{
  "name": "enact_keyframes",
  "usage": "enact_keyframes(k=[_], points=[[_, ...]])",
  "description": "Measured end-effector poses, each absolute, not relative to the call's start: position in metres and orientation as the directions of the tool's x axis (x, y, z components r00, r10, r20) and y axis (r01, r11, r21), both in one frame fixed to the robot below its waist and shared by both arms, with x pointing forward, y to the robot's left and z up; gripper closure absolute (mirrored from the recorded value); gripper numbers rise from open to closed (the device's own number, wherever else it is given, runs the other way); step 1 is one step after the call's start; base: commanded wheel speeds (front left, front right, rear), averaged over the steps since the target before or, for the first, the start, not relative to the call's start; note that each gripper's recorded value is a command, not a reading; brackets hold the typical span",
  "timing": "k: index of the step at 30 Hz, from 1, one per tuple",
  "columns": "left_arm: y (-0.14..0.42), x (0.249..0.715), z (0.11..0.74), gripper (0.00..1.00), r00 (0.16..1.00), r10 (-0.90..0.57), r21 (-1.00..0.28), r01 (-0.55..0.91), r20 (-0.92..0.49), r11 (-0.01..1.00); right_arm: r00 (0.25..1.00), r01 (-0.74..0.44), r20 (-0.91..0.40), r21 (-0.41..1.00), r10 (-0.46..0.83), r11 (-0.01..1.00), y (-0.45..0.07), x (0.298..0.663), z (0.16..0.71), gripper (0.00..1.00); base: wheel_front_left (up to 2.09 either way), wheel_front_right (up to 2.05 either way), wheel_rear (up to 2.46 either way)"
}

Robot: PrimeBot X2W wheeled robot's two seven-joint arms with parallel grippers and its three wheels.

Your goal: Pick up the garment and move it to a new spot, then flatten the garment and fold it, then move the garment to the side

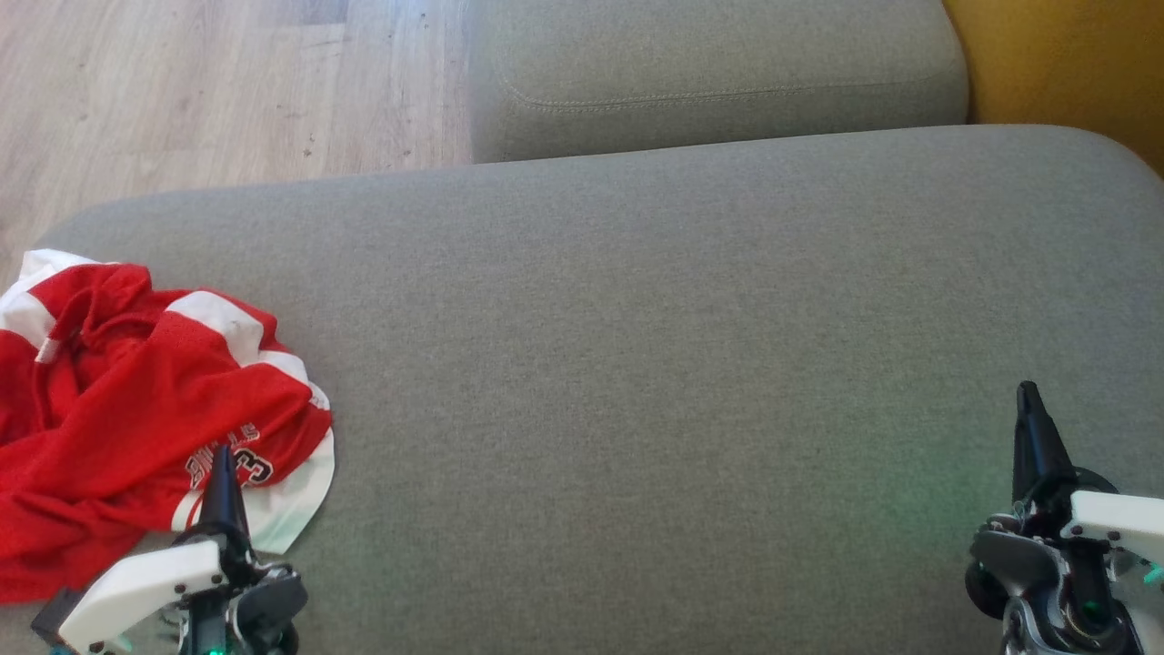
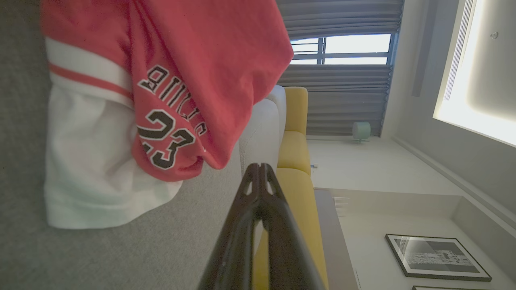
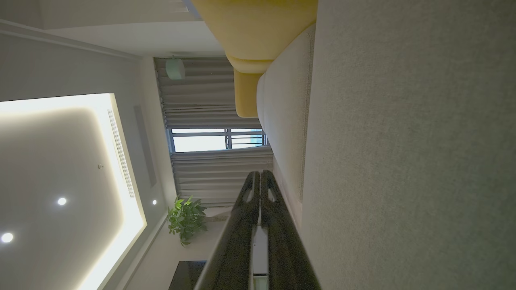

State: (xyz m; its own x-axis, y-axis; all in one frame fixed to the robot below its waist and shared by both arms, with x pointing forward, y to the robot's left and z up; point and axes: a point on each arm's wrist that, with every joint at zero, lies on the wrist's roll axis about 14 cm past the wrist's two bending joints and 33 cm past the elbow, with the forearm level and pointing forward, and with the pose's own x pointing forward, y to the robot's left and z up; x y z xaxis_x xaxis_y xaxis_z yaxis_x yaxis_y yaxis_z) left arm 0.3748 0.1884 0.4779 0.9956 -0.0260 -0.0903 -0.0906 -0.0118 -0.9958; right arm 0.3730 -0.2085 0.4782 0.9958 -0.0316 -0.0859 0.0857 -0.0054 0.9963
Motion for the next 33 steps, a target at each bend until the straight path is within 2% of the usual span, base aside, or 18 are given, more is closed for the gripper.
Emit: enact_keyframes(k=[5, 6, 14, 21, 33], points=[[0.188, 0.375, 0.478, 1.00, 0.996, -0.026, -0.996, -0.091, -0.090, -0.012, 0.996, 0.086, -0.086, 0.996, -0.032, -0.005, -0.209, 0.373, 0.478, 1.00, 0.00, 0.00, 0.00], [0.188, 0.374, 0.476, 0.00, 0.995, -0.027, -0.995, -0.096, -0.096, -0.012, 0.995, 0.090, -0.090, 0.996, -0.032, -0.006, -0.208, 0.373, 0.477, 0.00, 0.00, 0.00, 0.00], [0.187, 0.345, 0.429, 0.00, 0.970, -0.022, -0.970, -0.242, -0.242, -0.024, 0.970, 0.240, -0.241, 0.971, -0.034, -0.018, -0.208, 0.343, 0.428, 0.00, 0.00, 0.00, 0.00], [0.186, 0.346, 0.434, 0.00, 0.973, -0.018, -0.973, -0.228, -0.229, 0.035, 0.973, 0.232, -0.232, 0.972, -0.022, 0.039, -0.202, 0.345, 0.432, 0.00, 0.00, 0.00, 0.00], [0.178, 0.353, 0.456, 0.00, 0.986, -0.033, -0.963, -0.151, -0.163, 0.222, 0.979, 0.199, -0.203, 0.953, -0.005, 0.229, -0.193, 0.348, 0.442, 0.00, 0.00, 0.00, 0.00]])
